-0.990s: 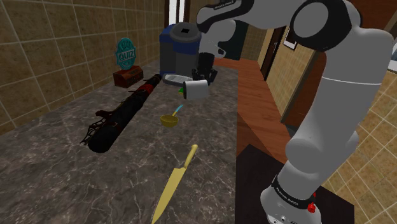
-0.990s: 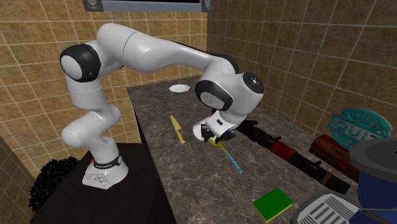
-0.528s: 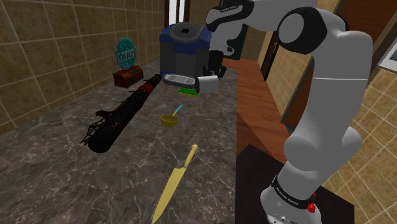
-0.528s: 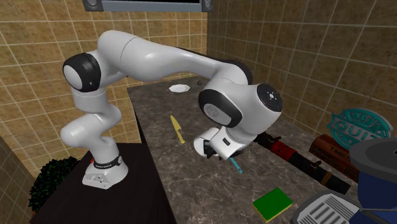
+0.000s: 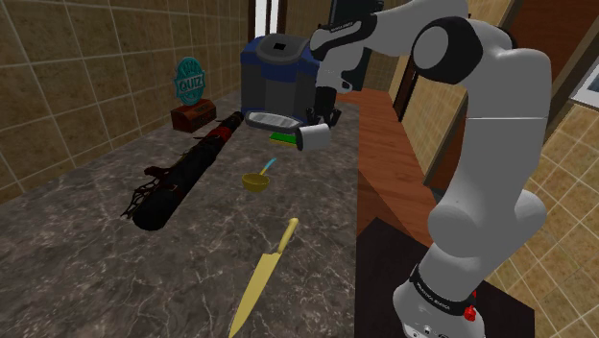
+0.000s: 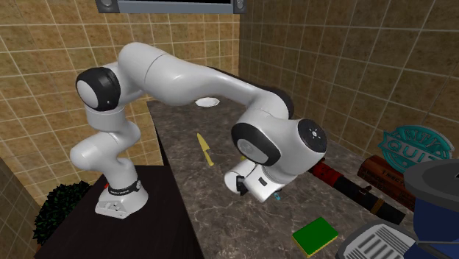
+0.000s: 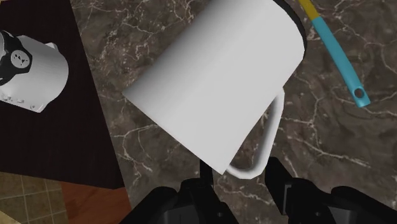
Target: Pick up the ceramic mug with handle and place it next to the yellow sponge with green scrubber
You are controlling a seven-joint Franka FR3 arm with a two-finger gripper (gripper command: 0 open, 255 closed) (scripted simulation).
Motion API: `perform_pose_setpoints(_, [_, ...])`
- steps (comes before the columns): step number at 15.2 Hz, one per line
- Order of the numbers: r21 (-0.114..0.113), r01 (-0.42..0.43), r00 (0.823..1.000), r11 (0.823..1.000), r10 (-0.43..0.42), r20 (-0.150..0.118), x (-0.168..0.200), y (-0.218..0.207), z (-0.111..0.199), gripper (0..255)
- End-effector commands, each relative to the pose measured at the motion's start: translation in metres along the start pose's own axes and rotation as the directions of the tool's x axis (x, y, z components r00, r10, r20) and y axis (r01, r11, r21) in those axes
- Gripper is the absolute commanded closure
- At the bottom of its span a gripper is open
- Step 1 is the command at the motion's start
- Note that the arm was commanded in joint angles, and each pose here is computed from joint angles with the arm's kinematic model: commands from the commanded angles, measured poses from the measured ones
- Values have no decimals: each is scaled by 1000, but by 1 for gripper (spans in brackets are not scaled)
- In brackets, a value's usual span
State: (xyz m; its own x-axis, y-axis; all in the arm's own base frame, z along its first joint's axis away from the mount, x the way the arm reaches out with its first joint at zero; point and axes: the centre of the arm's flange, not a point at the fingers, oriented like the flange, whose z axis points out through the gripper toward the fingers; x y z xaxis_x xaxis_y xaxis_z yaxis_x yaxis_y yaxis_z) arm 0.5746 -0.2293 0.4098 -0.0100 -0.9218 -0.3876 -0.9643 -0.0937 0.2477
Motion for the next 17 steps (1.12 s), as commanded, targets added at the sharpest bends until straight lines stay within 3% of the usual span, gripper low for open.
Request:
perform_pose_setpoints(1, [0, 0, 1000, 1000, 0, 0, 4, -2, 9, 255])
perform_pose_setpoints(17, [0, 0, 1000, 1000, 0, 0, 36, -23, 84, 255])
